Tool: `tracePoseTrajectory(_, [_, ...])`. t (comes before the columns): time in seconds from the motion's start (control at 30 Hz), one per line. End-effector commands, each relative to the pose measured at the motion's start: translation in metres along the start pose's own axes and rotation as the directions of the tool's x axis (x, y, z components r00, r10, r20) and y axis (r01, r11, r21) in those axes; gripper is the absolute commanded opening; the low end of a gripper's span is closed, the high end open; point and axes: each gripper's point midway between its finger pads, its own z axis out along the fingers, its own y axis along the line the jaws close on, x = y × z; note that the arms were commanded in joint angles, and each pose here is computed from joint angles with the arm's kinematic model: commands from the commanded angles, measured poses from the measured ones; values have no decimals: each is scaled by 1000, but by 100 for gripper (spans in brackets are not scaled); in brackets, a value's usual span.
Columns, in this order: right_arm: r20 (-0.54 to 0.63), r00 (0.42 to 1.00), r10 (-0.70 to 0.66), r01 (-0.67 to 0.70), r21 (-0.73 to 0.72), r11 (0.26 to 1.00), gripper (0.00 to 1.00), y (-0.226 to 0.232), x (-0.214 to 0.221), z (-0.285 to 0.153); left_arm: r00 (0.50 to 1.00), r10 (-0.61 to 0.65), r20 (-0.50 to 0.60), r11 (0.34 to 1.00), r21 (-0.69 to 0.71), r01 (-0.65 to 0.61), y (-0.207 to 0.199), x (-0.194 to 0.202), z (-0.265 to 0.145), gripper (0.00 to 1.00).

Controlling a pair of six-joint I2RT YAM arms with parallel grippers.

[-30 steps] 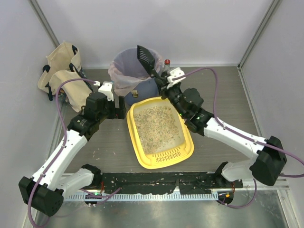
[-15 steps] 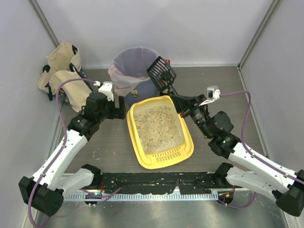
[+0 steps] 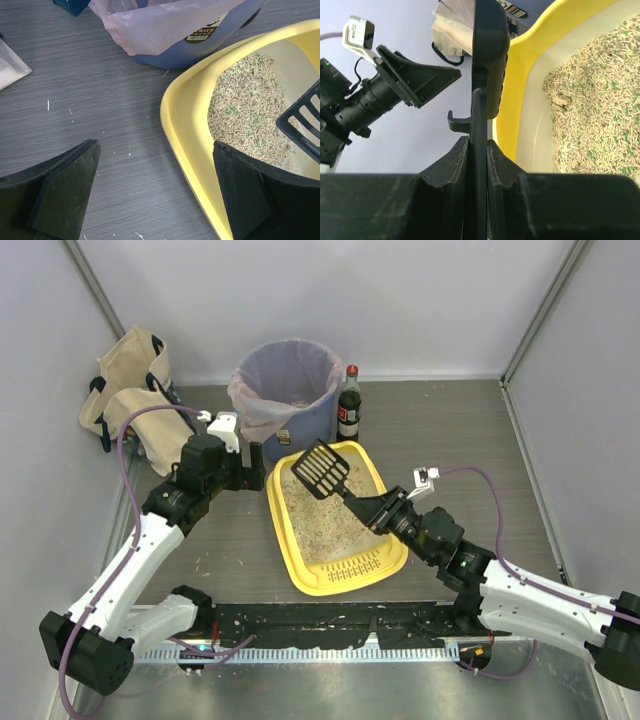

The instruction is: Clean the litter box

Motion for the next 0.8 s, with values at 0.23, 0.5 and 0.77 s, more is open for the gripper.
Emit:
tracePoseTrajectory(0.23, [85,957,279,-290,174,941,1,-32,5,-12,999,8,37,1000,-3,-8,0,-8,-3,100])
tracePoseTrajectory(0.5, [196,899,391,-430,231,873,1,-72,6,-29,999,12,35,1000,-5,-12,0,-8,-3,100])
tracePoseTrajectory(0.77, [214,910,355,-404,276,872,1,-81,12,-14,1000,13,23,1000,-4,-13,0,-6,0,100])
